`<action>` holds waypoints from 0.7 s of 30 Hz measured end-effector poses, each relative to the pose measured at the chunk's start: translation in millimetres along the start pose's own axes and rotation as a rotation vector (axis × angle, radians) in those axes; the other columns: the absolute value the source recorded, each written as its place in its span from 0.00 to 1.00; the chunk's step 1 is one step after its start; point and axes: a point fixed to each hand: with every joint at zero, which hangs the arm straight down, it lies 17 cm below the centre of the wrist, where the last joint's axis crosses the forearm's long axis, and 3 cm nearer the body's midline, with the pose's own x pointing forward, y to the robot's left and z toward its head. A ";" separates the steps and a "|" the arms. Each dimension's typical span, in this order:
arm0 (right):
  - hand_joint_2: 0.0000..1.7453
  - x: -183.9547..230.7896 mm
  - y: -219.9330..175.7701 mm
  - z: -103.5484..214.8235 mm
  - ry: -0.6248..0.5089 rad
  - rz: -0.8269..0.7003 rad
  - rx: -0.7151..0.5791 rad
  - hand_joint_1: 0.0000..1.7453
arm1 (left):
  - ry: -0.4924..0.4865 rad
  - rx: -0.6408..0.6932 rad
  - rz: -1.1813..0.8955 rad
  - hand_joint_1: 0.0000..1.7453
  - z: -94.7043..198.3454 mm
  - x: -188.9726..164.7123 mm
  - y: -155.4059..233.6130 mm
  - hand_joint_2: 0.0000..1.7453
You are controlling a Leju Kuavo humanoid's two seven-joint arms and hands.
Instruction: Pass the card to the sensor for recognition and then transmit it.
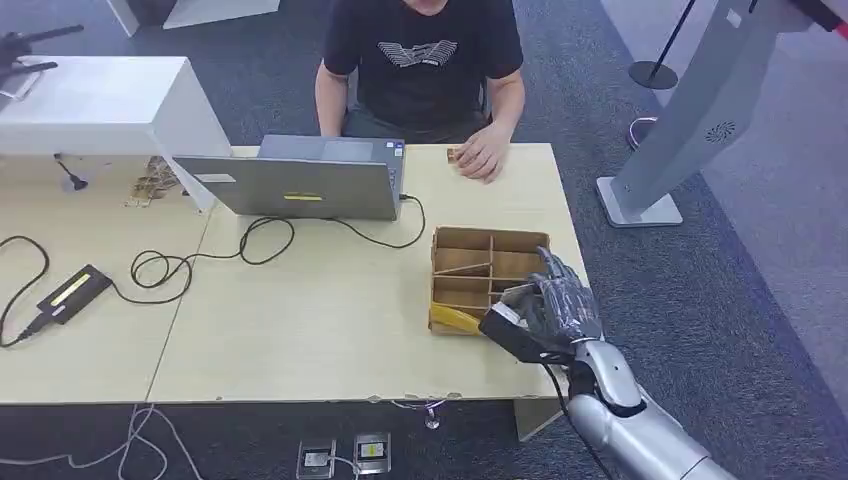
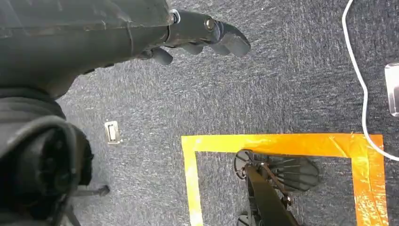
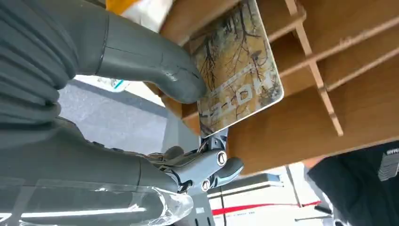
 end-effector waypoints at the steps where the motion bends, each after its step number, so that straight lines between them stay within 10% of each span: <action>1: 1.00 -0.6 -1.8 -0.9 0.004 0.001 -0.005 1.00 | 0.000 0.000 0.002 0.00 0.0 0.0 0.0 0.00; 21: 1.00 -8.8 -58.2 -6.4 0.030 0.111 -0.137 1.00 | 0.003 0.001 0.020 0.00 0.0 -1.4 1.1 0.00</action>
